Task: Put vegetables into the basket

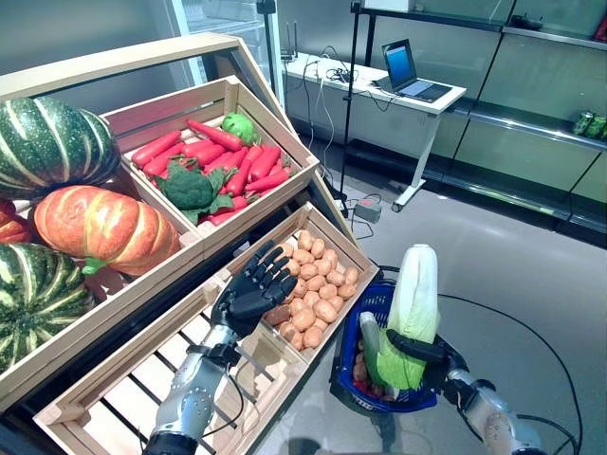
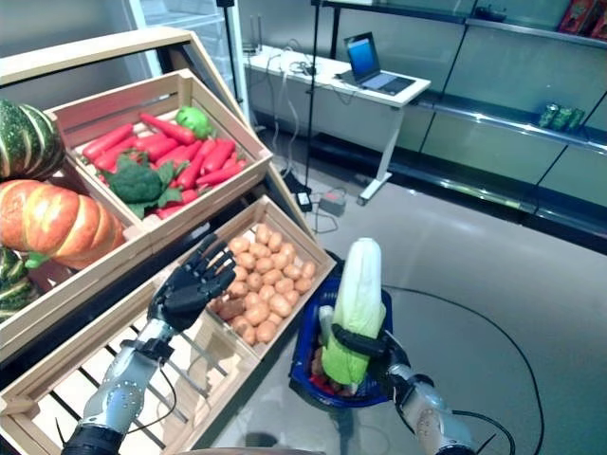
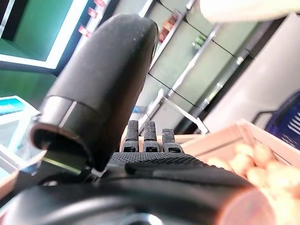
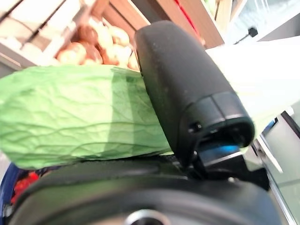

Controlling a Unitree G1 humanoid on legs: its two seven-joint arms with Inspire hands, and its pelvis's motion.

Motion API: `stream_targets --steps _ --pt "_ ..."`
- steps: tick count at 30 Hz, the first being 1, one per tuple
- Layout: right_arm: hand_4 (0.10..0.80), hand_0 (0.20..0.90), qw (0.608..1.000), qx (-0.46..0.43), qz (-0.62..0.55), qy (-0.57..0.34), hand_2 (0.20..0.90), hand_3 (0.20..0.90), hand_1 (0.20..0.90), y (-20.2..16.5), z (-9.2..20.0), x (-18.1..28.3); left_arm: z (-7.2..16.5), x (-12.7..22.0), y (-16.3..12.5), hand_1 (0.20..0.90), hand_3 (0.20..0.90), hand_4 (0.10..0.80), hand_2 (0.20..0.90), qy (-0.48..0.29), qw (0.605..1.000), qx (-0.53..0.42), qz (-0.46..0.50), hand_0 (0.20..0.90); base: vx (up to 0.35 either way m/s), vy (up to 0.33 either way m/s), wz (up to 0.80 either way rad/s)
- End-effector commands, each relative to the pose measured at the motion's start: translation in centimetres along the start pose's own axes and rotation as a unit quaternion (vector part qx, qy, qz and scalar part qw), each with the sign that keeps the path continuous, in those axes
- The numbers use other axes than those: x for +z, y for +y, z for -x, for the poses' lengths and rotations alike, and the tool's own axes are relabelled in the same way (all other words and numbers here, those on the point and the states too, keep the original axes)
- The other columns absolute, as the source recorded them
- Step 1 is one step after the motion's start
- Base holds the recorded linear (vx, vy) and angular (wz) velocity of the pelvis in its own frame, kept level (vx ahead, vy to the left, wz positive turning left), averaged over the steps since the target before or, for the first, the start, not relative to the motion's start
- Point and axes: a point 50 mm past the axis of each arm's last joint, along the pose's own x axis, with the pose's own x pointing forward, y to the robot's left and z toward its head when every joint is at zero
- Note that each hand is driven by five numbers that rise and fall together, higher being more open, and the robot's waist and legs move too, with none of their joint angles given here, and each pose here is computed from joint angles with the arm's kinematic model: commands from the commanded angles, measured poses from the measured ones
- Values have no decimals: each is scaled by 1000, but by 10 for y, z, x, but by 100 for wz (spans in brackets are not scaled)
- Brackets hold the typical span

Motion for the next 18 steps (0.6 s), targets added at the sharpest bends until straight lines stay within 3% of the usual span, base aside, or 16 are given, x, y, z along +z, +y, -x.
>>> stream_targets --steps 1,9,14,18 --pt "400 300 983 2 -36 -177 300 300 300 8 -17 76 -27 30 -19 900 900 800 900 -69 996 -53 -25 900 5 -59 1" --pt "400 300 975 -134 -40 -173 300 300 300 -23 -27 88 -35 12 -22 900 900 800 900 -23 999 -42 -25 900 2 -86 9" --pt "400 300 950 -189 -50 -242 300 300 300 -20 -35 168 -60 40 -31 900 900 800 900 -69 994 -33 -76 900 -289 -72 20" --pt "400 300 934 -208 -45 -285 300 300 300 -26 -22 207 -62 51 -31 900 900 800 900 -85 993 -25 -79 900 -256 -17 27"
